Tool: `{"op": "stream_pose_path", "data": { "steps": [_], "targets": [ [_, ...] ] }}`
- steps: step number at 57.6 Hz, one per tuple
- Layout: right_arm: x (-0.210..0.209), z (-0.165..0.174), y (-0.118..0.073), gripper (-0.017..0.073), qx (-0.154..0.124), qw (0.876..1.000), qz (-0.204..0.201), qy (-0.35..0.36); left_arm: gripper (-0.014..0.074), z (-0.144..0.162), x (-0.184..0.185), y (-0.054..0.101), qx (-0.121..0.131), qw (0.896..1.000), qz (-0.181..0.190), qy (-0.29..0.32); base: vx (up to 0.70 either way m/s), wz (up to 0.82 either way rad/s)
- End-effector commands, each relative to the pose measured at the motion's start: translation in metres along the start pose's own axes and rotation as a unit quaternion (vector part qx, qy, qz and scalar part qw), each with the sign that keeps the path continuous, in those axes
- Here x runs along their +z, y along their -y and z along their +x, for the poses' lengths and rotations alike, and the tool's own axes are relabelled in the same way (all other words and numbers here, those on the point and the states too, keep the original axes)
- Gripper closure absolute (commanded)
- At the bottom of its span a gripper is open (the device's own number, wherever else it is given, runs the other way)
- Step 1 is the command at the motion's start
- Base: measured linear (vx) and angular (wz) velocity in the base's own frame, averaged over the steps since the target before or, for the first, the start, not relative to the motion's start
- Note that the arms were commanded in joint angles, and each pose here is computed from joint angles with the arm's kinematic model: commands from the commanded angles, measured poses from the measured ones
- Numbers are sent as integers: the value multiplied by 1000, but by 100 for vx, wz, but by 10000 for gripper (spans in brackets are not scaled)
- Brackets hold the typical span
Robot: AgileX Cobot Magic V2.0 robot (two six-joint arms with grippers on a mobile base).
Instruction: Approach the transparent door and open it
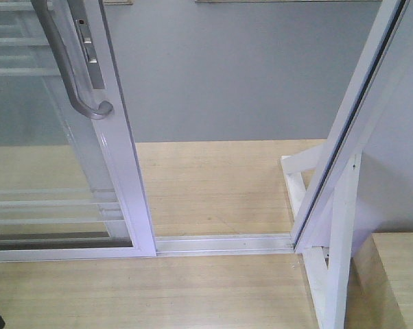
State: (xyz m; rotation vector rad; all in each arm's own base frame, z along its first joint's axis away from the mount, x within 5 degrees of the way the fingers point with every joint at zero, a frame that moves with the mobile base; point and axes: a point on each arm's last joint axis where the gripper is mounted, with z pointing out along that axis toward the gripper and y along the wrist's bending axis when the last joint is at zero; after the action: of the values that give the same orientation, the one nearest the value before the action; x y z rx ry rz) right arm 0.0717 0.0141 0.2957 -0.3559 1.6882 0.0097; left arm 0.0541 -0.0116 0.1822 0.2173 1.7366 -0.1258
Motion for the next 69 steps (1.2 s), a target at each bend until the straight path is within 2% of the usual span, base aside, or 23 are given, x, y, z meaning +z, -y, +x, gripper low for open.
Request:
{"op": "stream_pose_path", "data": {
  "steps": [1, 11, 17, 24, 34, 37, 40, 47, 57, 69],
  "targets": [
    [-2, -16, 1, 567, -9, 999, 1, 50, 594, -1, 1, 0, -3, 999, -1, 40, 0, 0],
    [-2, -16, 1, 567, -7, 999, 0, 50, 594, -1, 1, 0, -3, 999, -1, 40, 0, 0],
    [0, -11, -2, 567, 18, 999, -13, 45, 594, -1, 1, 0, -3, 999, -1, 40, 0, 0],
    [8, 22, -11, 567, 31, 999, -29, 34, 594, -1, 1, 0, -3, 999, -1, 40, 0, 0],
    [10, 87, -26, 567, 80, 993, -38, 76, 594, -1, 1, 0, -3, 999, -1, 40, 0, 0],
    [8, 95, -27, 567, 98, 991, -37, 83, 594, -1, 1, 0, -3, 999, -1, 40, 0, 0],
    [4, 97, -27, 567, 98, 991, -37, 77, 594, -1, 1, 0, -3, 999, -1, 40, 0, 0],
    [-2, 95, -24, 567, 93, 990, -12, 108, 594, -1, 1, 0, -3, 999, -1, 39, 0, 0],
    [-2, 94, -17, 567, 112, 986, 42, 117, 594, -1, 1, 0, -3, 999, -1, 40, 0, 0],
    [-2, 95, -16, 567, 116, 985, 56, 112, 594, -1, 1, 0, -3, 999, -1, 40, 0, 0]
  ]
}}
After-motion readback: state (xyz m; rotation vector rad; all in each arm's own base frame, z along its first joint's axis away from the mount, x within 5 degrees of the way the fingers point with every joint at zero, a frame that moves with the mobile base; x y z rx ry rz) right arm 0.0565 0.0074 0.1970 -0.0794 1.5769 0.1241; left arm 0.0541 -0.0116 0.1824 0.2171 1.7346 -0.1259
